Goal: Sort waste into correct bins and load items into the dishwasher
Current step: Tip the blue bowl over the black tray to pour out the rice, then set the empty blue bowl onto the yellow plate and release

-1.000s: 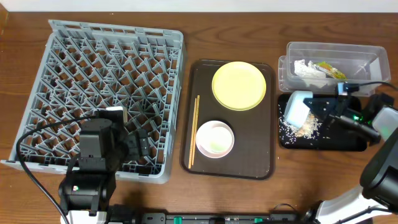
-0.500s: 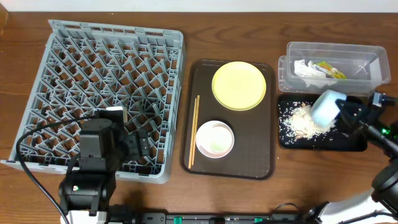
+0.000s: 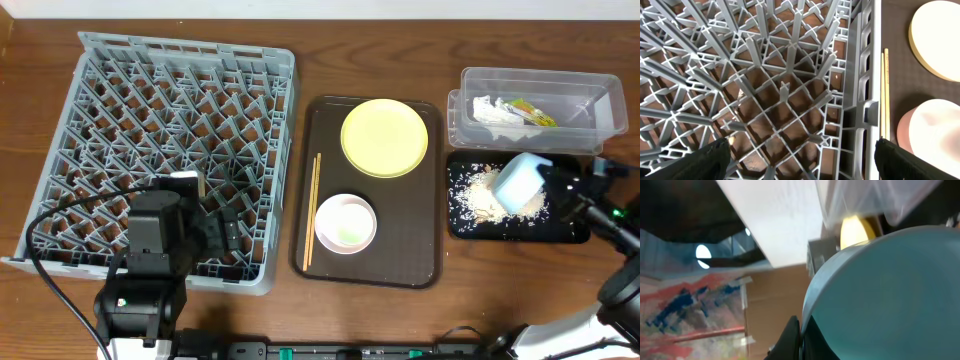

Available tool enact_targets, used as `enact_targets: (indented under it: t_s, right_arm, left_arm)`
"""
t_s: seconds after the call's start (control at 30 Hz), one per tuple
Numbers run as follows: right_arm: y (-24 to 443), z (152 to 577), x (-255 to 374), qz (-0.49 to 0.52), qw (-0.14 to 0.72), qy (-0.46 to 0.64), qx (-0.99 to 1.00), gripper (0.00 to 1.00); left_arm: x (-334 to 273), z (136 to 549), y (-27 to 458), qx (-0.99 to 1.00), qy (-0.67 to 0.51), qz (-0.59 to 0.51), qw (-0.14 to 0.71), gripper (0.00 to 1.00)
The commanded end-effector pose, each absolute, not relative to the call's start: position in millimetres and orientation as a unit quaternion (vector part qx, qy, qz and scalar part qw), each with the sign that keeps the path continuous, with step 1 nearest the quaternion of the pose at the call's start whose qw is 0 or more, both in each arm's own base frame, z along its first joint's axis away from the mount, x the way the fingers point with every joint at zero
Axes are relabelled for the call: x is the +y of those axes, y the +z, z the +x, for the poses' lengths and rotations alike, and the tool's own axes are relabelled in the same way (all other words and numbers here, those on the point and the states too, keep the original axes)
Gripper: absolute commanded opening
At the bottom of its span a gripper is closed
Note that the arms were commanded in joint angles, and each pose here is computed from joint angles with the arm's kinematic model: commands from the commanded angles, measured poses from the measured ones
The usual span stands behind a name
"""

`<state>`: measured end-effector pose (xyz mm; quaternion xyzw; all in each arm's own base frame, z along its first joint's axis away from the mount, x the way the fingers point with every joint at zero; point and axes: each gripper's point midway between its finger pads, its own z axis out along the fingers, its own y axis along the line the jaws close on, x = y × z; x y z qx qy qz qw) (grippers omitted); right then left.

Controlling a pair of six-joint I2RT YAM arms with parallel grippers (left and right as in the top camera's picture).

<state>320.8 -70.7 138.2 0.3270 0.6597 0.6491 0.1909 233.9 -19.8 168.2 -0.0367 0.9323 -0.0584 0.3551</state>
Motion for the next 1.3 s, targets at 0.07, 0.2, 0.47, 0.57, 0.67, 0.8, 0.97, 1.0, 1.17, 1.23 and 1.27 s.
enact_targets:
  t_s: [0.07,0.2,0.47,0.57,0.67,0.8,0.97,1.0,1.17,1.23,1.27]
  right_arm:
    - [144.6,315.3,-36.5,0.254,0.199,0.644,0.694,0.01]
    - [152.9,304.3,-14.2,0.195,0.199,0.615,0.738,0.01]
    - [170.1,311.2,51.0,-0.026,0.196,0.466,0.862,0.01]
    - [158.6,341.8,83.8,-0.105,0.202,0.335,0.914,0.01]
    - [151.7,357.7,106.4,-0.156,0.228,0.271,0.922,0.01]
    - [146.6,378.1,143.6,-0.231,0.279,0.176,0.915,0.01]
    - [132.9,384.4,187.2,-0.299,0.299,0.13,0.897,0.01]
    - [125.9,384.6,197.1,-0.309,0.296,0.128,0.894,0.01]
    - [87.7,383.4,225.3,-0.336,0.27,0.134,0.892,0.01]
    - [71.2,386.9,230.4,-0.333,0.263,0.136,0.895,0.05]
    - [63.9,388.8,231.6,-0.327,0.259,0.138,0.898,0.08]
  left_arm:
    - [-21.6,236.5,177.8,0.928,-0.066,-0.037,0.366,0.92]
    - [-21.6,236.5,177.8,0.928,-0.066,-0.037,0.366,0.92]
    - [-21.7,236.5,177.9,0.928,-0.066,-0.037,0.366,0.92]
    - [-21.7,236.5,177.9,0.928,-0.066,-0.037,0.366,0.92]
    - [-21.7,236.5,177.9,0.928,-0.066,-0.037,0.366,0.93]
    - [-21.7,236.5,177.9,0.928,-0.066,-0.037,0.366,0.92]
    - [-21.7,236.5,177.8,0.928,-0.066,-0.037,0.366,0.92]
    - [-21.7,236.5,177.8,0.928,-0.066,-0.037,0.366,0.92]
    - [-21.7,236.5,177.8,0.928,-0.066,-0.037,0.366,0.92]
    - [-21.7,236.5,177.8,0.928,-0.066,-0.037,0.366,0.92]
    - [-21.7,236.5,177.8,0.928,-0.066,-0.037,0.366,0.92]
